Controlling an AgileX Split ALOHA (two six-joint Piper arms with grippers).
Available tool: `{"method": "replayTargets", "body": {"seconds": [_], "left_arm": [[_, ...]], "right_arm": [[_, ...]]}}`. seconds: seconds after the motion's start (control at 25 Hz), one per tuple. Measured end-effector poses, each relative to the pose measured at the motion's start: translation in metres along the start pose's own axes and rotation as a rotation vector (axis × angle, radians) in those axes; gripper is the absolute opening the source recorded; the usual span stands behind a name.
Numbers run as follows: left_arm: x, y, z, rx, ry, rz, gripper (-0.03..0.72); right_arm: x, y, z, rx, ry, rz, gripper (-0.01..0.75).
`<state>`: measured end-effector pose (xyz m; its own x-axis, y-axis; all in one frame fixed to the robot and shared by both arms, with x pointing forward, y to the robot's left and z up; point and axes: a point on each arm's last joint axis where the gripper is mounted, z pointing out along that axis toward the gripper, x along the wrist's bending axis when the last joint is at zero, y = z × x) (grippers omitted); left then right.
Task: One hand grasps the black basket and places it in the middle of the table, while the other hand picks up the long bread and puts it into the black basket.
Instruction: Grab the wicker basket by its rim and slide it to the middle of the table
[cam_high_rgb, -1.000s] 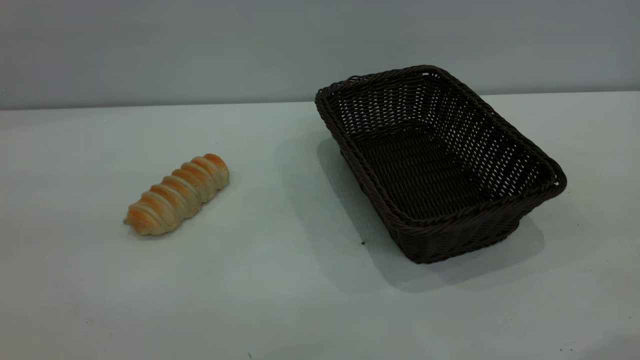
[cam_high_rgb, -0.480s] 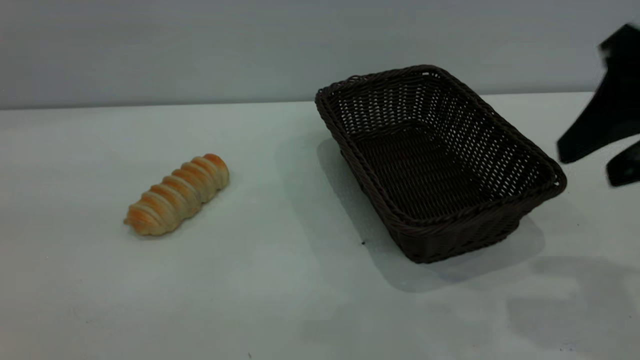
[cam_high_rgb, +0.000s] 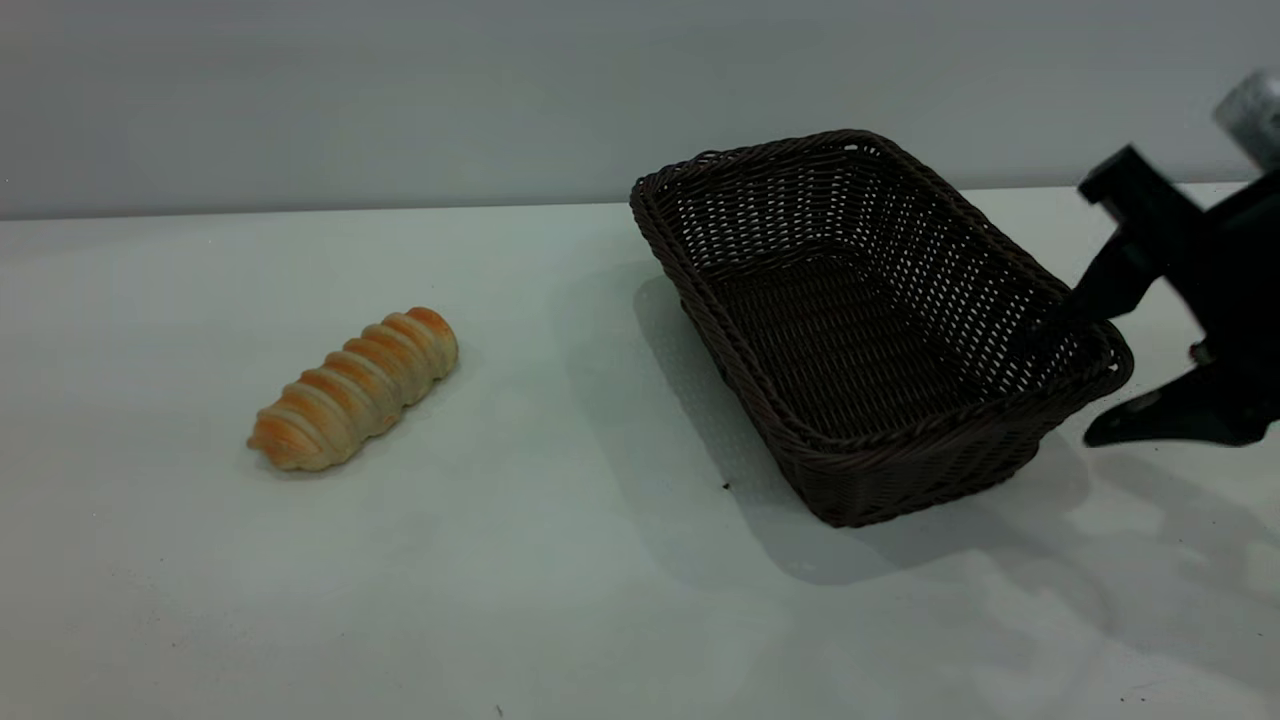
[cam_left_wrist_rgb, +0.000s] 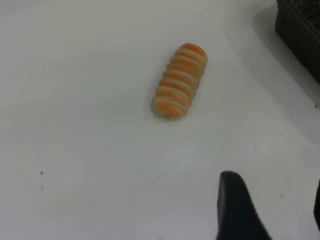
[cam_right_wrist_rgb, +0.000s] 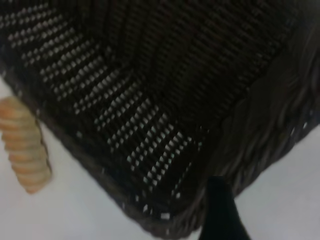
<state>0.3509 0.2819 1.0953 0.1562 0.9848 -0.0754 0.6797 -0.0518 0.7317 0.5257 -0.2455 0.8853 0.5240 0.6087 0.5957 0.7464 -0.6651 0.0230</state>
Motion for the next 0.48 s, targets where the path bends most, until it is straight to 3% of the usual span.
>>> {"method": "replayTargets", "body": {"seconds": [0.48], "left_arm": [[0.000,0.000,0.000,-0.001,-0.001,0.003,0.409]], "right_arm": [[-0.013,0.019,0.045,-0.020,-0.022,0.104,0.495]]}}
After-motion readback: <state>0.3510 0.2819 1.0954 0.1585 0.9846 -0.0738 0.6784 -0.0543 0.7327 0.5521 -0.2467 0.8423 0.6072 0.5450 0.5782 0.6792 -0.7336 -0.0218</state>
